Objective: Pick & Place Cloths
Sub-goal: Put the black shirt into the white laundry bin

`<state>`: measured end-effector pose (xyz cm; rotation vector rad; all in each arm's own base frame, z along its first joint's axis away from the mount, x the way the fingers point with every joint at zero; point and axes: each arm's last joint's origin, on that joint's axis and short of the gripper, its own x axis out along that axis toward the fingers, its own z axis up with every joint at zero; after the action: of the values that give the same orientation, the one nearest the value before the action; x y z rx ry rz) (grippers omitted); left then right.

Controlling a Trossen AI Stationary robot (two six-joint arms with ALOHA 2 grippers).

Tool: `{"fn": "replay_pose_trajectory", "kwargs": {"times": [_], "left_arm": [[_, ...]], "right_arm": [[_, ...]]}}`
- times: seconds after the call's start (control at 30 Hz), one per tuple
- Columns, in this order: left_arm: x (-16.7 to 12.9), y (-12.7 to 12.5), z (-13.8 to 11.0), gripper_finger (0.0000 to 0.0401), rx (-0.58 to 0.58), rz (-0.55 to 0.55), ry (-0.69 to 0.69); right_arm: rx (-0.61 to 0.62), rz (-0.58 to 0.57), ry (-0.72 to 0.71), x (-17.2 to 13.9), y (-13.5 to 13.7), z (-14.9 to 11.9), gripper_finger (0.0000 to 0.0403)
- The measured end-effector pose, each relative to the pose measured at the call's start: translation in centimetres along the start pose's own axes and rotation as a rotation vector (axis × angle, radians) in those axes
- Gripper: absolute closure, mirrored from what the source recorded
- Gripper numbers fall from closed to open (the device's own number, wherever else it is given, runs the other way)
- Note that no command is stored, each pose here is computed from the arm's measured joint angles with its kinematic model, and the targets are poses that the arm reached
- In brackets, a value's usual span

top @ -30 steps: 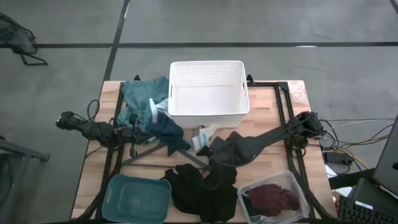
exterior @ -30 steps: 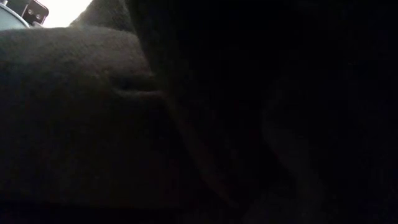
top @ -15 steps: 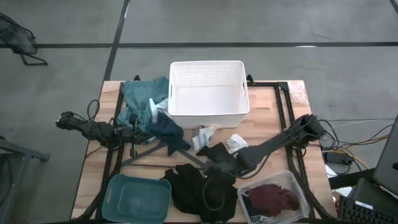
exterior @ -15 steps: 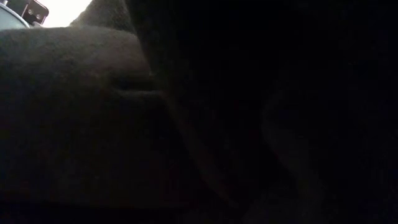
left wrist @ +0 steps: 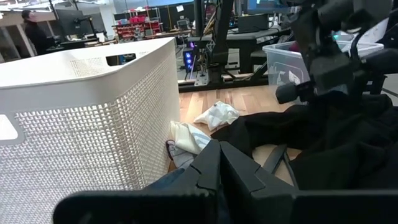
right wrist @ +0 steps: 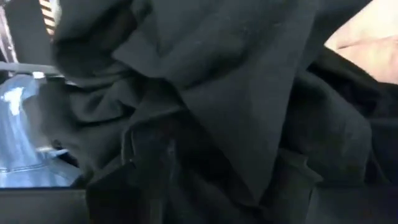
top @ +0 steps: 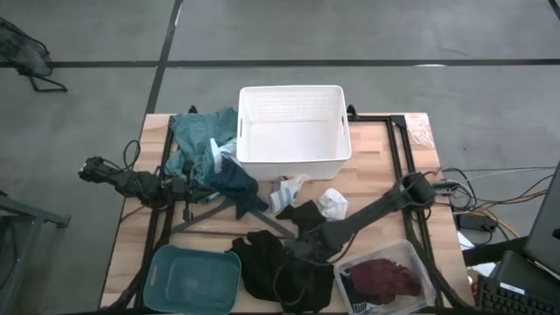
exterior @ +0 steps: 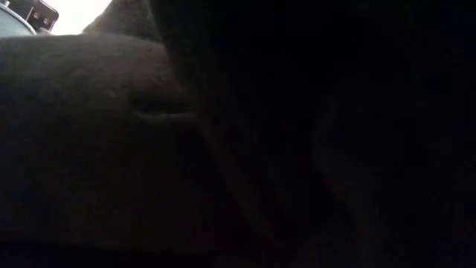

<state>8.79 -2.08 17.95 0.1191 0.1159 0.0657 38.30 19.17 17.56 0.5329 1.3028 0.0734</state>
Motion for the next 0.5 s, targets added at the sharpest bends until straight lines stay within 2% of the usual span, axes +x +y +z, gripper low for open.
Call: {"fn": "replay_pose_trajectory", "kwargs": {"times": [0.1, 0.27, 0.5], "left_arm": [[0.0, 0.0, 0.0, 0.0389, 0.001, 0.0, 0.002], [0.0, 0.0, 0.0, 0.0389, 0.001, 0.001, 0.002], [0.0, 0.0, 0.0, 0.0389, 0.0, 0.001, 0.001]], "right_arm": [[-0.018, -0.01, 0.017, 0.7, -0.3, 0.0, 0.0242], [-0.052, -0.007, 0.008, 0.3, -0.4, 0.3, 0.0369], [-0.097, 0.011, -0.059, -4.4, 0.3, 1.3, 0.0391]]}}
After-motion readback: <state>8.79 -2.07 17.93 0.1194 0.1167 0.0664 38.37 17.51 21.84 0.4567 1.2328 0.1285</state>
